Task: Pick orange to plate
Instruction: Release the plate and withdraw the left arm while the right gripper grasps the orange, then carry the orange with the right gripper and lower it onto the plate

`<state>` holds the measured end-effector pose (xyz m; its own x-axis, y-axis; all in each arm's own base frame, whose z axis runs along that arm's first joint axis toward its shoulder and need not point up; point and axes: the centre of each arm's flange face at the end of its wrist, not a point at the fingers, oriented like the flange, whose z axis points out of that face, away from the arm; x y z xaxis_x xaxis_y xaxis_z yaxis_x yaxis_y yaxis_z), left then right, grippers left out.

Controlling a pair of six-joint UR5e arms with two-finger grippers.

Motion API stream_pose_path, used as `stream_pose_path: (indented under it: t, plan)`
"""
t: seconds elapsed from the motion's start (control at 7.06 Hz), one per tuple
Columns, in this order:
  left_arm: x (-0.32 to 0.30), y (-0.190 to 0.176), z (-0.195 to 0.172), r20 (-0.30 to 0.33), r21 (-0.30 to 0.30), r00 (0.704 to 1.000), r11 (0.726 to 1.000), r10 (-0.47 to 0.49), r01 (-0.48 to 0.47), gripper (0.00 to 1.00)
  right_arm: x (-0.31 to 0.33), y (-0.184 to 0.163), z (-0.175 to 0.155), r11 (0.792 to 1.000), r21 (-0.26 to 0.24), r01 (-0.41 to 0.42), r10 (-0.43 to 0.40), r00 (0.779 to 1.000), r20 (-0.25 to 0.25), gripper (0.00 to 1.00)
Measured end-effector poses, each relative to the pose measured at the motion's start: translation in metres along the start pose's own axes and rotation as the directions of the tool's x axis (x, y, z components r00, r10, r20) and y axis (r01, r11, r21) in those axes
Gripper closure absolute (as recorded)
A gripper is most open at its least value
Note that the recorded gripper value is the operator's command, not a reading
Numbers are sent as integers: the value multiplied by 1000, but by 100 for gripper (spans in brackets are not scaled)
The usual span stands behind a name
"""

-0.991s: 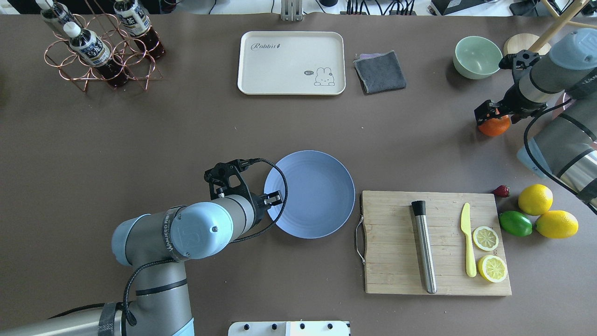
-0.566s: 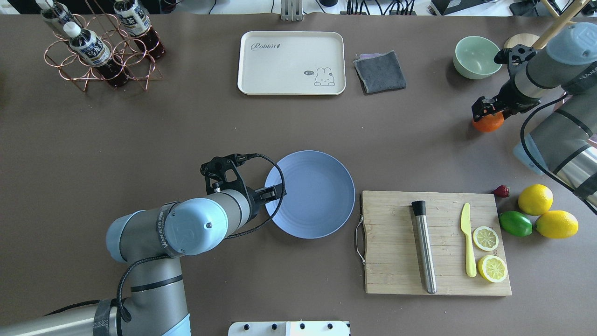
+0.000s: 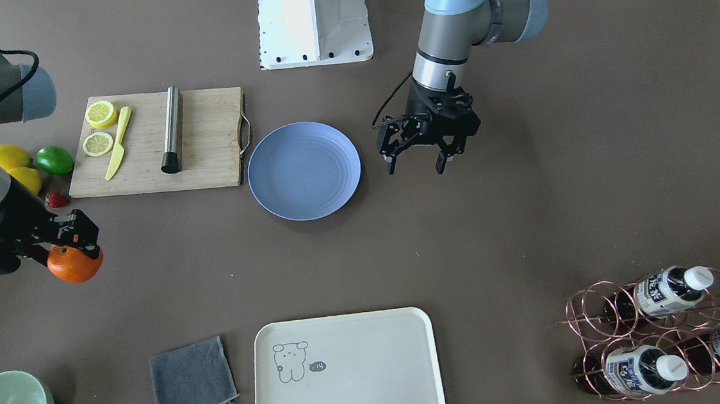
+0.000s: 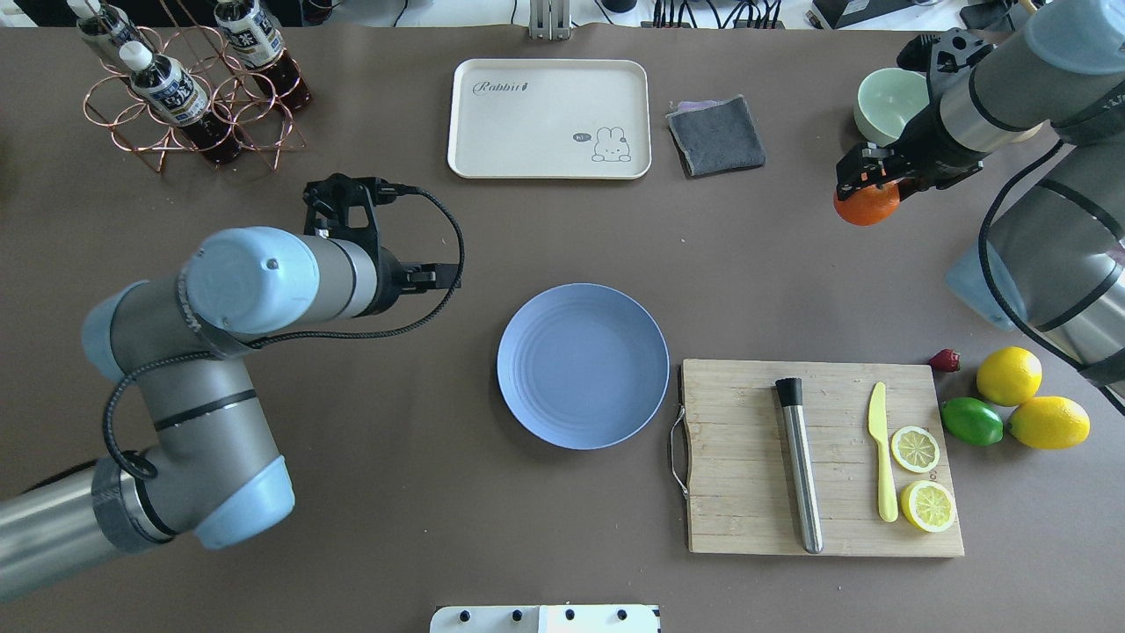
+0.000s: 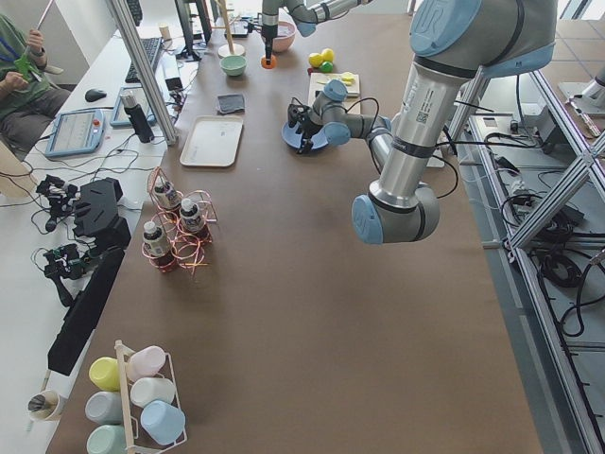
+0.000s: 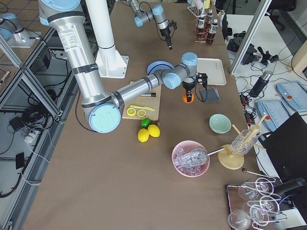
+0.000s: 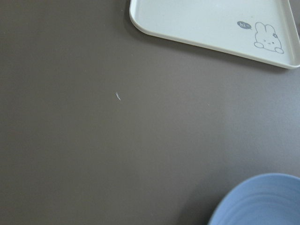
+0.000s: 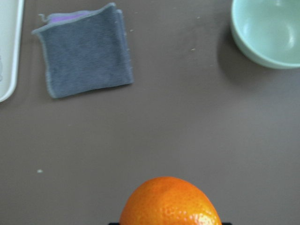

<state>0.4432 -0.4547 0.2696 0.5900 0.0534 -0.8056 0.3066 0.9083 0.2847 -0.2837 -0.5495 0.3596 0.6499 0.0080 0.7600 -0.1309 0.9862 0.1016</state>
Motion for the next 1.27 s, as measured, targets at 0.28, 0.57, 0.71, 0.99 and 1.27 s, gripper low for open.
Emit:
stream_pose_path:
  t: [0.28,0.57,0.71,0.99,1.27]
  plan:
    - [-79,-70,-28,35,5,999,999,41,-41,2,-112,48,6,997,39,-67,65,997,33,100]
    - [-149,-105,-49,80,16,985,988,154,-155,2,-186,91,23,996,60,-73,71,997,34,100]
    - [-170,-114,-50,105,18,978,983,182,-184,2,-208,115,35,996,62,-63,61,998,29,100]
    - [-204,-117,-40,156,-3,972,984,174,-176,2,-248,159,68,998,61,-31,30,1000,8,100]
    - [-228,-119,-36,186,-16,971,988,151,-150,2,-278,184,99,998,60,-22,23,1000,-19,100]
